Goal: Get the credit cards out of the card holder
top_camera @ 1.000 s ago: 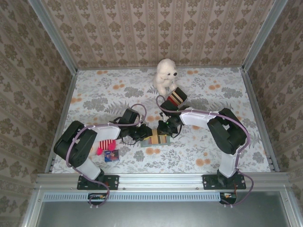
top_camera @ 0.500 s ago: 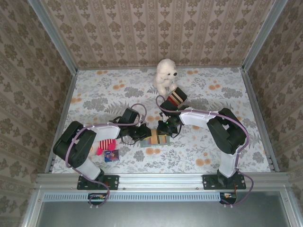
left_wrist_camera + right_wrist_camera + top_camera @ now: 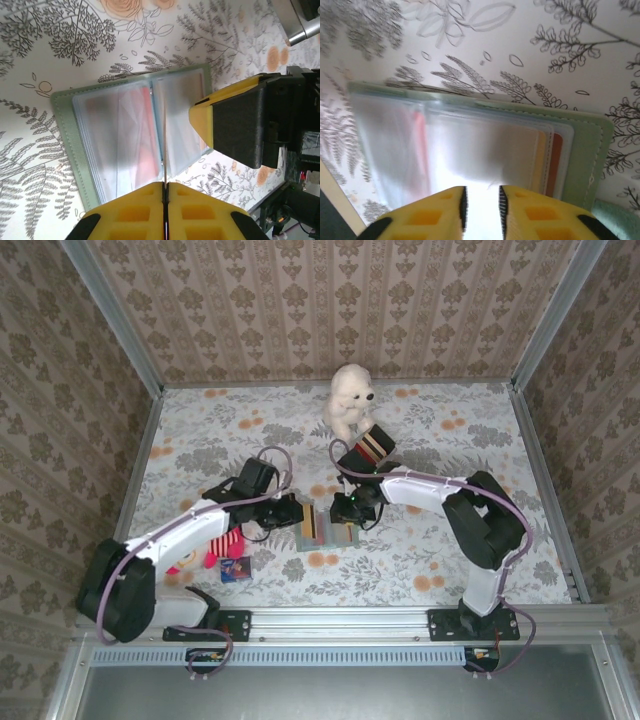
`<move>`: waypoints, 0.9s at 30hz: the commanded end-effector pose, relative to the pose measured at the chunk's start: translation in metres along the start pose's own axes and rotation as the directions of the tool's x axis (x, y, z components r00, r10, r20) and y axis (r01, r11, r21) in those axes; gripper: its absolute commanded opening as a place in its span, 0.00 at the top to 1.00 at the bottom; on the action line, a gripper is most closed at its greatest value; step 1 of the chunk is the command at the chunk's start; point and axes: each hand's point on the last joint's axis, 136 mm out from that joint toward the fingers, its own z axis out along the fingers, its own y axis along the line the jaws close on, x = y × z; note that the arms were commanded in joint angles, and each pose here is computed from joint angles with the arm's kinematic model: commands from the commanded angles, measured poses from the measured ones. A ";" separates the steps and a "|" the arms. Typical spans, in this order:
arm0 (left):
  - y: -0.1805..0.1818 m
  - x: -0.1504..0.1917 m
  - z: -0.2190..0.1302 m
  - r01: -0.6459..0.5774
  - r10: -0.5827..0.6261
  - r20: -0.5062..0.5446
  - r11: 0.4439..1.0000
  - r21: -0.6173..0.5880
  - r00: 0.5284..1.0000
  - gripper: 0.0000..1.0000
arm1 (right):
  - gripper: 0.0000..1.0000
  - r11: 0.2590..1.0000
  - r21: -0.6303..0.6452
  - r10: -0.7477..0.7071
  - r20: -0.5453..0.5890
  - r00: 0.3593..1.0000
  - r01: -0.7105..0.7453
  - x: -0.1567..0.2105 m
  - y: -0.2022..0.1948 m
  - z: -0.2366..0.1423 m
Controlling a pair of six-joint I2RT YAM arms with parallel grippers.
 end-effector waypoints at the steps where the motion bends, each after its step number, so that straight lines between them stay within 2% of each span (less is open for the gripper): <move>1: -0.016 -0.010 -0.021 -0.029 0.027 0.052 0.999 0.031 0.998 0.91 | 0.64 0.990 -0.137 -0.023 0.125 0.992 0.040 -0.020 0.038 -0.048; 4: -0.038 -0.018 -0.035 -0.030 0.018 0.104 0.992 0.119 0.994 0.91 | 0.57 0.974 -0.223 -0.004 0.174 0.985 0.043 -0.026 0.055 -0.076; 8: -0.063 -0.029 -0.051 -0.025 -0.012 0.160 0.974 0.224 0.987 0.91 | 0.38 0.952 -0.303 0.029 0.218 0.975 0.040 -0.030 0.069 -0.102; 12: -0.089 -0.038 -0.067 -0.019 -0.049 0.188 0.940 0.341 0.981 0.92 | 0.22 0.880 -0.473 0.087 0.243 0.966 0.040 -0.031 0.089 -0.130; 18: -0.116 -0.047 -0.094 -0.016 -0.097 0.211 0.879 0.477 0.973 0.92 | 0.13 0.775 -0.630 0.150 0.247 0.957 0.041 -0.037 0.102 -0.158; 22: -0.124 -0.044 -0.110 0.007 -0.129 0.187 0.840 0.542 0.974 0.92 | 0.18 0.692 -0.719 0.168 0.242 0.956 0.060 -0.040 0.111 -0.174; 24: -0.125 -0.045 -0.116 0.022 -0.150 0.181 0.825 0.565 0.972 0.92 | 0.22 0.638 -0.762 0.140 0.259 0.956 0.114 -0.034 0.124 -0.197; 27: -0.126 -0.048 -0.123 0.034 -0.170 0.177 0.806 0.591 0.969 0.92 | 0.37 0.587 -0.798 0.115 0.247 0.962 0.135 -0.029 0.134 -0.209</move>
